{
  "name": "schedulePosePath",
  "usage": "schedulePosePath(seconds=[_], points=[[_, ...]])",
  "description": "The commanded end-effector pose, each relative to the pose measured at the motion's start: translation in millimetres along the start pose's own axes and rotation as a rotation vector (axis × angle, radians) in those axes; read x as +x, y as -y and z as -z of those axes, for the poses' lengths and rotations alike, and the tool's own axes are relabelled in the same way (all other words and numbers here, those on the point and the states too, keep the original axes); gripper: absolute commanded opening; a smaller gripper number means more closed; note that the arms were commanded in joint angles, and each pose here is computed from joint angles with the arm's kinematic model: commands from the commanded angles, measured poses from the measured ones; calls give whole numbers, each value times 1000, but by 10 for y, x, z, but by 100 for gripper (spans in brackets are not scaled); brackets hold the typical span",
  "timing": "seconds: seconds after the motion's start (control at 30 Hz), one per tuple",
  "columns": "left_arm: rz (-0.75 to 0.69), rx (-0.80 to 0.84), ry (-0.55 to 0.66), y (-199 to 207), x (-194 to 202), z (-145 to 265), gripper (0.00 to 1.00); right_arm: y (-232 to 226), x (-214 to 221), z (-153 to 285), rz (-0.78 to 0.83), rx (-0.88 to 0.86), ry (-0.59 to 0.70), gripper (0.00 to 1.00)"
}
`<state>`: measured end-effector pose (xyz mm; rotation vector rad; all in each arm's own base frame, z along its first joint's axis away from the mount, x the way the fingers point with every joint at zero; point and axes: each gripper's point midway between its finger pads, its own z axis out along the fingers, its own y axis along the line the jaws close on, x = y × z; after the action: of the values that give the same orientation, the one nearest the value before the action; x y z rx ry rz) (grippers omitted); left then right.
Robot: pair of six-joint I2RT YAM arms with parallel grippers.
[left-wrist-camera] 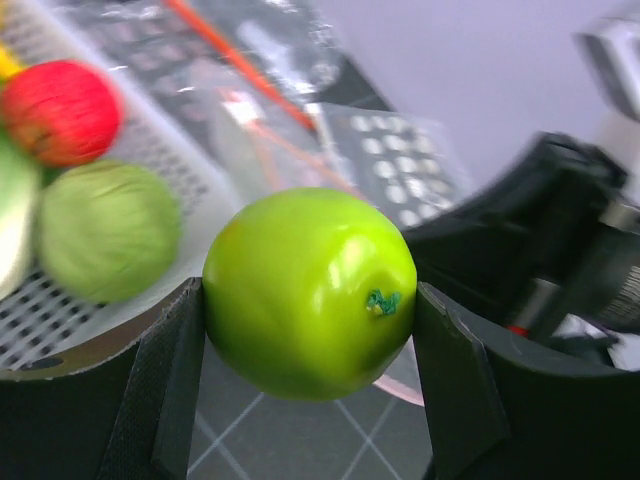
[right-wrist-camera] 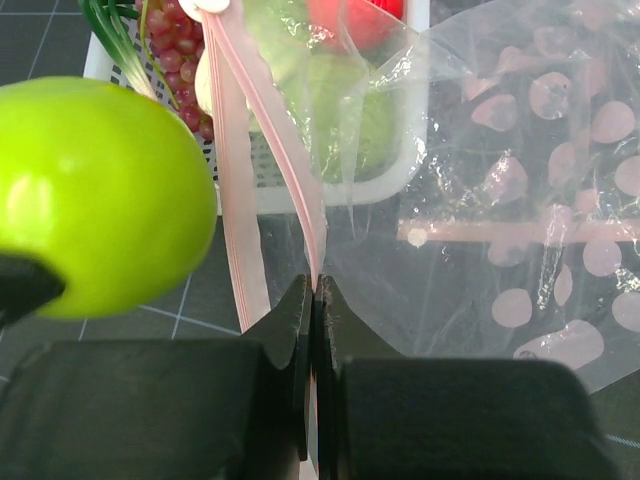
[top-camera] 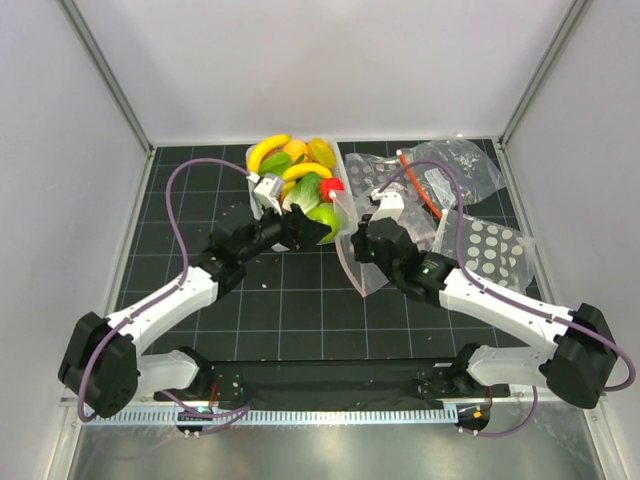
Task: Place the food in the zip-top bag and seal the zipper
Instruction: Pick up the fake fruit from the bin, then place the fake fruit in the zipper food storage bag.
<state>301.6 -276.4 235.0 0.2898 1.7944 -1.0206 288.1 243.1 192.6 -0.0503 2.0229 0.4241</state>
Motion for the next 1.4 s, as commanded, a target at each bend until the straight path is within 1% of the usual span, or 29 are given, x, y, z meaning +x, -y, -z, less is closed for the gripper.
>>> schedulePosePath(seconds=[0.0, 0.07, 0.17, 0.33, 0.47, 0.53, 0.57, 0.6, 0.67, 0.77, 0.87, 0.9, 0.97, 1.0, 1.07, 1.1, 1.2, 1.37], points=[[-48, 333, 68, 686, -201, 147, 46, -93, -260, 114, -61, -51, 83, 1], [-59, 405, 53, 861, -139, 150, 46, -89, -270, 131, -63, -54, 87, 1], [-63, 413, 23, 900, -27, 68, 46, -113, -295, 181, -75, -79, 97, 1], [-41, 333, 0, 698, 81, -116, 46, -141, -396, 321, -98, -126, 135, 1], [-36, 263, -10, 568, 114, -219, 44, -87, -509, 434, -77, -117, 167, 1], [-37, 208, -36, 472, 182, -254, 43, -27, -557, 491, -60, -92, 176, 1], [-68, 166, -27, 439, 169, -302, 43, -7, -594, 532, -54, -89, 189, 1], [-74, 126, -63, 380, 255, -311, 42, 10, -606, 544, -54, -83, 195, 1], [-123, 104, -76, 416, 275, -379, 42, 29, -621, 572, -53, -83, 206, 1], [-140, 96, -102, 470, 364, -415, 44, -29, -603, 565, -51, -114, 196, 1], [-155, 93, -105, 512, 387, -425, 52, -123, -542, 516, -48, -150, 169, 1], [-157, 100, -104, 539, 377, -416, 57, -151, -522, 494, -47, -160, 161, 1], [-161, 124, -108, 613, 380, -396, 63, -206, -501, 487, -53, -188, 150, 1], [-162, 135, -110, 650, 378, -391, 71, -238, -504, 484, -56, -202, 153, 1], [-171, 154, -129, 728, 427, -383, 78, -216, -508, 494, -73, -199, 163, 1], [-174, 157, -134, 748, 439, -385, 83, -201, -529, 507, -79, -194, 173, 1], [-182, 166, -149, 788, 470, -391, 87, -93, -571, 545, -111, -155, 209, 1], [-170, 169, -162, 801, 486, -396, 88, -32, -601, 603, -161, -152, 240, 1]])
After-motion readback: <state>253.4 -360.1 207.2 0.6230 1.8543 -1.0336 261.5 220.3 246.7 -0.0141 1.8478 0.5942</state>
